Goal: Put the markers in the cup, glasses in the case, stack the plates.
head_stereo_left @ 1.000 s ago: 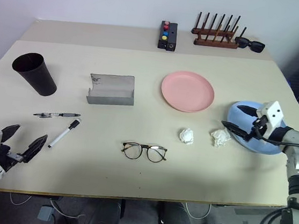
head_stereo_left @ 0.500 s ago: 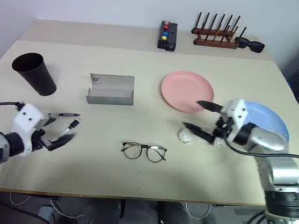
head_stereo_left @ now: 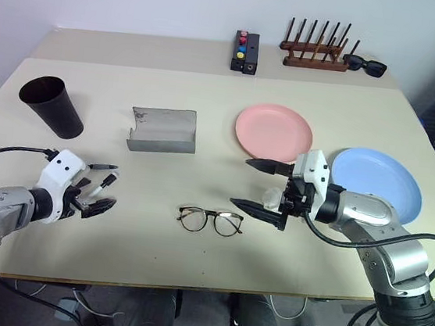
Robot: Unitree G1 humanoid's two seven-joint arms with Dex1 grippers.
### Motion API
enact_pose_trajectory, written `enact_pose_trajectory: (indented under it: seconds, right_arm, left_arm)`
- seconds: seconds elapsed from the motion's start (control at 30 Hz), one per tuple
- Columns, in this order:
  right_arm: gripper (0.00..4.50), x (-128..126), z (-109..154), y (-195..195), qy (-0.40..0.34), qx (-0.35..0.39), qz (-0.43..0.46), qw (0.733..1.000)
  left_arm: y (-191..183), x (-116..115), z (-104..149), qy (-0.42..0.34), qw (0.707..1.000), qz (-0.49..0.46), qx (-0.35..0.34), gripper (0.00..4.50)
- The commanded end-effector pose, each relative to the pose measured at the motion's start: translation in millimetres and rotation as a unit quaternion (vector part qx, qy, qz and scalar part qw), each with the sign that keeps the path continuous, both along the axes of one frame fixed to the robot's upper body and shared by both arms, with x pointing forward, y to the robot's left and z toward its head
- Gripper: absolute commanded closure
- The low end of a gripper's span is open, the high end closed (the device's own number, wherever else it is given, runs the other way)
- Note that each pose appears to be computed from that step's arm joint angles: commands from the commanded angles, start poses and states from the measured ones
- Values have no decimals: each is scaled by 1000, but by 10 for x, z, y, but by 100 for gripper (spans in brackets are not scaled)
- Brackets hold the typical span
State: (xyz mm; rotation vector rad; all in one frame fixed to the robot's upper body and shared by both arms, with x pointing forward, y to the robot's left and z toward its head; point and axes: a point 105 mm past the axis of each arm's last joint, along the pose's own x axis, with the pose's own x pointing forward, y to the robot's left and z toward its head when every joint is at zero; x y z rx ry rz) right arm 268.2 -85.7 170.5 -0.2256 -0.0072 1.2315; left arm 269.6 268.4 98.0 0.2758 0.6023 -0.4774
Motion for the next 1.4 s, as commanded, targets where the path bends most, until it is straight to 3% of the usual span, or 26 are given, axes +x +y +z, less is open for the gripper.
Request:
enact_pose_trajectory:
  seconds: [0.03, 0.2, 0.37, 0.53, 0.63, 0.77, 0.93, 1.03, 1.27, 1.4]
  right_arm:
    - [0, -46, 108, 81, -21, 10, 16, 1000]
    - [0, -23, 105, 129, -19, 13, 19, 1000]
    - [0, 24, 122, 164, -19, 15, 21, 999]
    - [0, 64, 178, 186, -29, 19, 24, 999]
    - [0, 153, 341, 252, -51, 54, 18, 997]
    - [0, 198, 438, 389, -68, 85, 21, 994]
    - [0, 232, 522, 628, -80, 138, 24, 987]
    - [0, 306, 565, 796, -89, 163, 16, 982]
    - [0, 300, 568, 989, -83, 191, 27, 978]
    - [0, 280, 545, 1003, -75, 196, 30, 977]
  left_arm:
    - [-71, -27, -102, 23, 1000, -11, -3, 186]
    - [-83, -45, -110, 21, 1000, -17, -2, 445]
    - [-33, -23, -6, -25, 999, -27, 21, 445]
    - [-142, -13, 583, -186, 979, -63, -53, 445]
    - [25, 113, 1029, -303, 948, -4, -96, 445]
    - [268, 292, 1575, -453, 882, 90, -92, 445]
    - [640, 432, 1920, -550, 807, 212, -43, 445]
    - [834, 527, 1986, -569, 774, 278, -21, 445]
    - [1082, 679, 1946, -577, 740, 346, -5, 445]
    - [1063, 802, 1876, -574, 742, 345, -25, 445]
